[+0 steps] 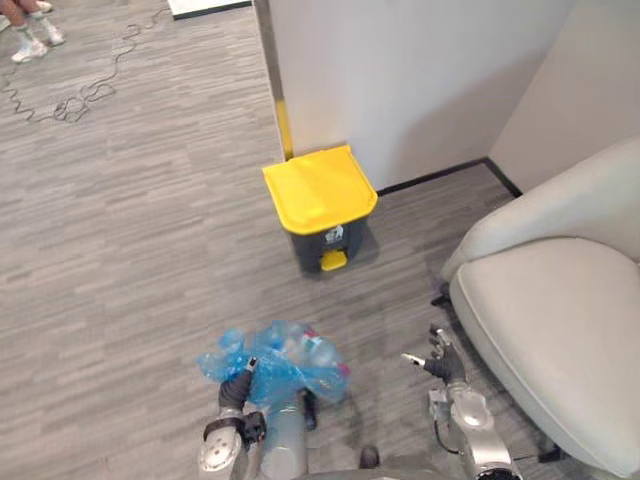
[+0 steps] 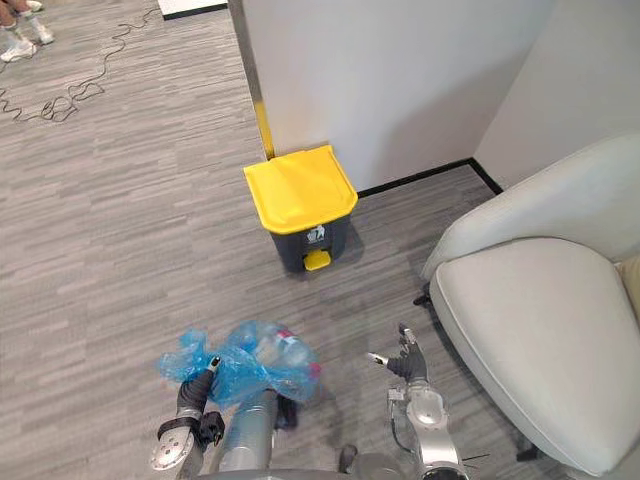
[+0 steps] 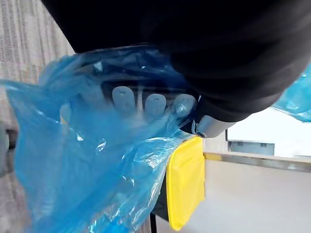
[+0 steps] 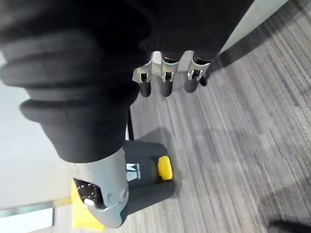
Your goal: Gather rubbish on tea table into small bin, then transfer packed bag to large trash can.
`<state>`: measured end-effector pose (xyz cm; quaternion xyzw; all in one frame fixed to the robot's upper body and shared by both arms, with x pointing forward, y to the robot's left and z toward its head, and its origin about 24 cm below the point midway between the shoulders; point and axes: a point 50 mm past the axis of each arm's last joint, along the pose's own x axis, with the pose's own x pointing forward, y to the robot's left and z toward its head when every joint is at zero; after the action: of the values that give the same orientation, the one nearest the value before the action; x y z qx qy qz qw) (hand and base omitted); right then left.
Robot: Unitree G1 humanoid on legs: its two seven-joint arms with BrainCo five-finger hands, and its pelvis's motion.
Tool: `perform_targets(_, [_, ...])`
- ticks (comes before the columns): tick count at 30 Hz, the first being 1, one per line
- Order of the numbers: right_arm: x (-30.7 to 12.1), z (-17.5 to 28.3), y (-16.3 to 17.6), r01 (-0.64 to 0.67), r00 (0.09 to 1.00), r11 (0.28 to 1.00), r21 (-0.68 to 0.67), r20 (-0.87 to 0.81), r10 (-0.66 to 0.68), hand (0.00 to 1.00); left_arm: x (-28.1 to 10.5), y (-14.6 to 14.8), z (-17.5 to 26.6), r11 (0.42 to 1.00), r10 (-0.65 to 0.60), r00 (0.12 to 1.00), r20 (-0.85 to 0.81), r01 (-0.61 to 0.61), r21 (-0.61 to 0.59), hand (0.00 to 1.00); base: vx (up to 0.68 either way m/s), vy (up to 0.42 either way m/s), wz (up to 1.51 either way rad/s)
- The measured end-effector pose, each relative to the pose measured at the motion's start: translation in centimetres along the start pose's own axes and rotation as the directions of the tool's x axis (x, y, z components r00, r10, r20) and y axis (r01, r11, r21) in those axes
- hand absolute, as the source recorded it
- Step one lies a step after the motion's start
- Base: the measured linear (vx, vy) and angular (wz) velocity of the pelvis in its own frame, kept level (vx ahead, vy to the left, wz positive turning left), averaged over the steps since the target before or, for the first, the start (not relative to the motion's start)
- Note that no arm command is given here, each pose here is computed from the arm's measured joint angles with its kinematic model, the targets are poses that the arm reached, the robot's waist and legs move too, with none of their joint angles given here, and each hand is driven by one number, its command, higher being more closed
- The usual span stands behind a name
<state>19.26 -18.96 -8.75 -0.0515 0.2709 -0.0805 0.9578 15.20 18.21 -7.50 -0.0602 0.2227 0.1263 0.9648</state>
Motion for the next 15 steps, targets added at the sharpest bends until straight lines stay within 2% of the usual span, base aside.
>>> perform_targets(4, [-0.3,-1.3,0.3,0.002,0.998,1.000,0.017,-0.055,-0.001,0.00,0.3,-0.2,0.4,1.000,-0.016,1.000,0.012,0.015,0.015,1.00,0.69,0.233,-0.15])
perform_targets(8, [-0.4,-1.1,0.5,-0.001,0.999,1.000,0.017,-0.041,0.002,0.00,0.5,0.1,0.7,0.999,-0.009,1.000,0.021,0.008,0.040,1.00,0.57,0.115,0.12])
perform_targets(11, [-1.1,-1.1,0.1,0.013,1.000,1.000,0.020,-0.021,-0.013,0.00,1.3,0.0,2.6,1.000,0.002,0.995,0.095,-0.005,0.029,1.00,0.51,-0.060,0.57])
perform_targets(15, [-2.1,-2.5,-0.3,0.030,0.998,0.999,0.030,-0.062,-0.028,0.00,1.9,0.8,4.1,0.999,0.040,0.987,0.153,-0.042,0.009,1.00,0.48,-0.206,1.29])
